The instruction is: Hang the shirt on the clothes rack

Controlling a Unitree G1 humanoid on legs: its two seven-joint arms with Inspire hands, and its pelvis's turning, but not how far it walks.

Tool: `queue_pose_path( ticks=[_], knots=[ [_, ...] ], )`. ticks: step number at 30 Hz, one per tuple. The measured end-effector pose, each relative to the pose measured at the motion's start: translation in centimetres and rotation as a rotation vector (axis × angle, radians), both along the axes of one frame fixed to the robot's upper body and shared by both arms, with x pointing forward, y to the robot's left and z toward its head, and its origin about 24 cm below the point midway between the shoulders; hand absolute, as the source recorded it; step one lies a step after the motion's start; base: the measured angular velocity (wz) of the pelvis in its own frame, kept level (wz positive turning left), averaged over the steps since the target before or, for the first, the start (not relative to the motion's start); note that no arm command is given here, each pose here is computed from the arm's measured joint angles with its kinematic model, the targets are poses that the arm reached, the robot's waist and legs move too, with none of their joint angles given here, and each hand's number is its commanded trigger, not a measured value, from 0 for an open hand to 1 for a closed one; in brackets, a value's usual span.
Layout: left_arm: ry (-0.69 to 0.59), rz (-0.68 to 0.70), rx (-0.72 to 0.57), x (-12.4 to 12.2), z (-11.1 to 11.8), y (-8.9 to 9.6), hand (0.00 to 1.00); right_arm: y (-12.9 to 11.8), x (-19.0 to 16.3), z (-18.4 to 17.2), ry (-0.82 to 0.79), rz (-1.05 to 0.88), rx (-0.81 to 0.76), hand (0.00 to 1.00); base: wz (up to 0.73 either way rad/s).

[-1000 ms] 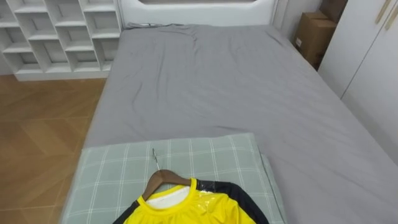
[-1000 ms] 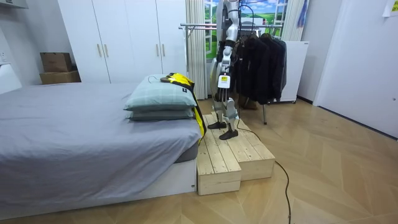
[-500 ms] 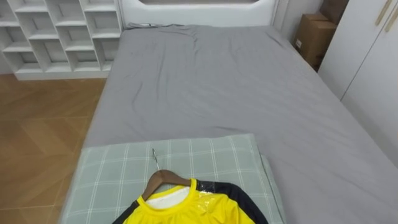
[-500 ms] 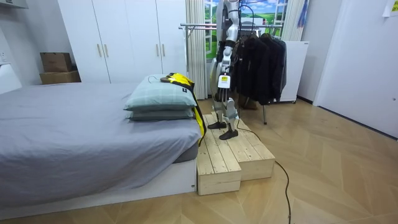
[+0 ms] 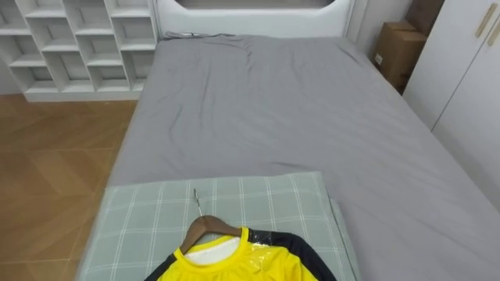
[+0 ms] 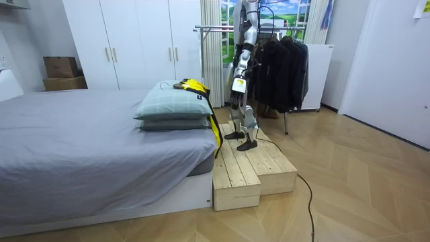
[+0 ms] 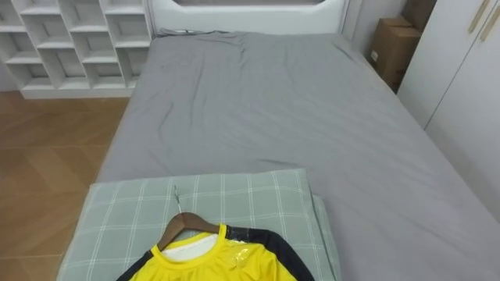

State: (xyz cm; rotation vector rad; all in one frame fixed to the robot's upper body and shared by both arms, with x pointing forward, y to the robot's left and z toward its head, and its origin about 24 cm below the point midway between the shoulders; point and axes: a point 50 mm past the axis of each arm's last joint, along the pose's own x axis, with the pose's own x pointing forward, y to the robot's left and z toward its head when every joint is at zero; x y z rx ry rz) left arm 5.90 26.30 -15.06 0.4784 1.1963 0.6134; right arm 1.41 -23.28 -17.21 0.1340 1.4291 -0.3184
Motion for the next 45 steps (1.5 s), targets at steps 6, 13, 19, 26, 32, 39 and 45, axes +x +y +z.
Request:
queue_pose_path(
  ticks=[6,13,19,26,32,39,45],
  knots=[
    [-0.051,0.043,0.13,0.2,0.7,0.7,0.0,-0.1,-0.1,0.0,0.006,0.001,0.002,0.0,0.0],
    [-0.111,0.075,0.259,0.6,1.6,1.6,0.0,-0.6,0.1,0.1,-0.006,0.025,0.01,0.0,0.0],
    [-0.169,-0.013,0.377,2.0,2.6,2.0,0.0,-0.7,0.6,0.2,0.002,0.096,-0.013,0.0,0.0],
    [-0.312,-0.181,0.487,5.4,4.5,1.3,0.0,-0.7,1.0,0.2,-0.007,0.102,-0.026,0.0,0.02],
    [-0.423,-0.31,0.573,7.8,6.2,0.4,0.0,-0.8,1.0,0.2,-0.01,0.099,-0.032,0.0,0.01],
    [-0.44,-0.467,0.615,9.2,6.6,-1.0,0.0,-0.7,1.5,0.2,-0.012,0.144,-0.034,0.0,-0.01],
    [-0.44,-0.592,0.645,9.6,6.5,-1.9,0.0,-0.7,1.6,0.2,-0.012,0.154,-0.037,0.0,0.0]
  ],
)
